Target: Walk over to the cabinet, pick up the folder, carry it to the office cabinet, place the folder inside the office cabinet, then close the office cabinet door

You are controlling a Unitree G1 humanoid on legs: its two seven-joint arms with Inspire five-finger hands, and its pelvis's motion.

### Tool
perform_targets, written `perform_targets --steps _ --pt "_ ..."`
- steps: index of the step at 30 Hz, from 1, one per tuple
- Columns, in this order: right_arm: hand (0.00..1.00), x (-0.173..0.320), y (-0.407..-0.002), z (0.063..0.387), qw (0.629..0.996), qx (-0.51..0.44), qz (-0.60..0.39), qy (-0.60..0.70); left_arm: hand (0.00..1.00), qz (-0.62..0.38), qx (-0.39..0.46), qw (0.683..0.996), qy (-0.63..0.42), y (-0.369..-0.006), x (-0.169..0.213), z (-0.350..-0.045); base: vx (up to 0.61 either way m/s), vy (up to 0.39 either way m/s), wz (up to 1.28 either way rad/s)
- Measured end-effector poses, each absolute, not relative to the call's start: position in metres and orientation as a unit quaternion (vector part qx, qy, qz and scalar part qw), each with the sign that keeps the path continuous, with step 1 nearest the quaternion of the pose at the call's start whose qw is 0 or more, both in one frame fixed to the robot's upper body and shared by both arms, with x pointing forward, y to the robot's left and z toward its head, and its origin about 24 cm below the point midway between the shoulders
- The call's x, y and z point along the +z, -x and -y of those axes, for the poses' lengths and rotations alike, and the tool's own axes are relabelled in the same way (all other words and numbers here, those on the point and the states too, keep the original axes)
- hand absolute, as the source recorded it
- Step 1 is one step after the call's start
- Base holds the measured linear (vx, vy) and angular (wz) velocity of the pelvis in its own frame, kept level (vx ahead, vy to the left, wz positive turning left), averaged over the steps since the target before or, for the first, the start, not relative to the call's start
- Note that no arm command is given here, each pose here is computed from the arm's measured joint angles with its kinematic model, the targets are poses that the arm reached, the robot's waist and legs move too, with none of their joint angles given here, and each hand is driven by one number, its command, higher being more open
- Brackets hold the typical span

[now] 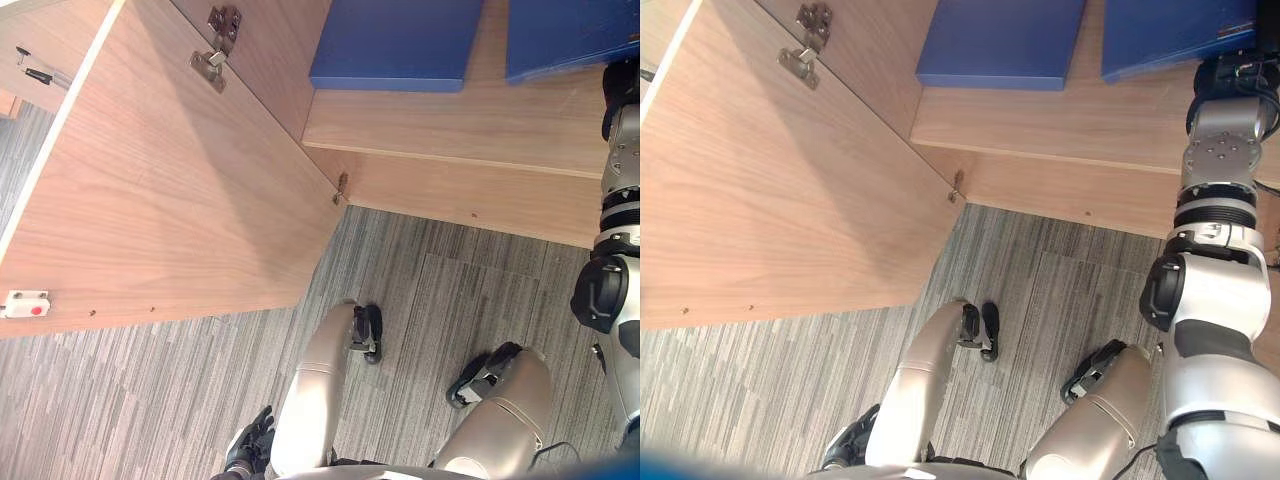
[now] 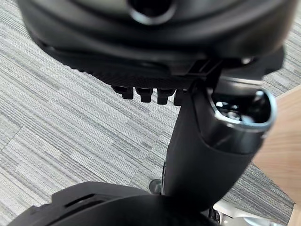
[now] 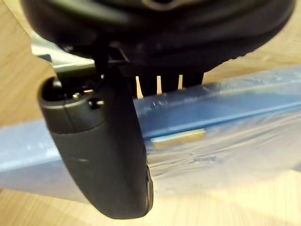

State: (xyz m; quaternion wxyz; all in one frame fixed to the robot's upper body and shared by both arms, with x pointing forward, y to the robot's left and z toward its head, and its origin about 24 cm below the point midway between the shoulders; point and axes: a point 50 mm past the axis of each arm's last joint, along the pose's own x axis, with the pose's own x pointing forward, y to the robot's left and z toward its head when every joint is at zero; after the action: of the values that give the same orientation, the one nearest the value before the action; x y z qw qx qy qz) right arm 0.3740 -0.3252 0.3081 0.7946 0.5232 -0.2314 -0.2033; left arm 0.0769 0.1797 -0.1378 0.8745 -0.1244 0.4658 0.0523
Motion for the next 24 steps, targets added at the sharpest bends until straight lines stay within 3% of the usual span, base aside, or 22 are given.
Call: perform_targets --steps 12,17,20,24 --pt "1.0 0.303 -0.376 0.323 0.804 -0.208 0.223 -0.511 1.0 -0.454 0.039 0.882 0.12 -0.083 -0.131 -0.182 0.06 -0.014 -0.08" --pt "1.0 0.272 -0.379 0.323 0.888 -0.238 0.168 -0.355 1.0 -0.45 0.045 0.883 0.13 -0.083 -0.13 -0.184 0.03 -0.017 -0.08" --pt "1.0 0.259 -0.383 0.318 0.943 -0.21 0.133 -0.223 1.0 -0.448 0.047 0.883 0.133 -0.081 -0.131 -0.187 0.04 -0.025 -0.16" --pt "1.0 0.253 -0.382 0.318 0.979 -0.167 0.109 -0.051 1.0 -0.441 0.047 0.886 0.135 -0.082 -0.132 -0.19 0.04 -0.032 -0.16"
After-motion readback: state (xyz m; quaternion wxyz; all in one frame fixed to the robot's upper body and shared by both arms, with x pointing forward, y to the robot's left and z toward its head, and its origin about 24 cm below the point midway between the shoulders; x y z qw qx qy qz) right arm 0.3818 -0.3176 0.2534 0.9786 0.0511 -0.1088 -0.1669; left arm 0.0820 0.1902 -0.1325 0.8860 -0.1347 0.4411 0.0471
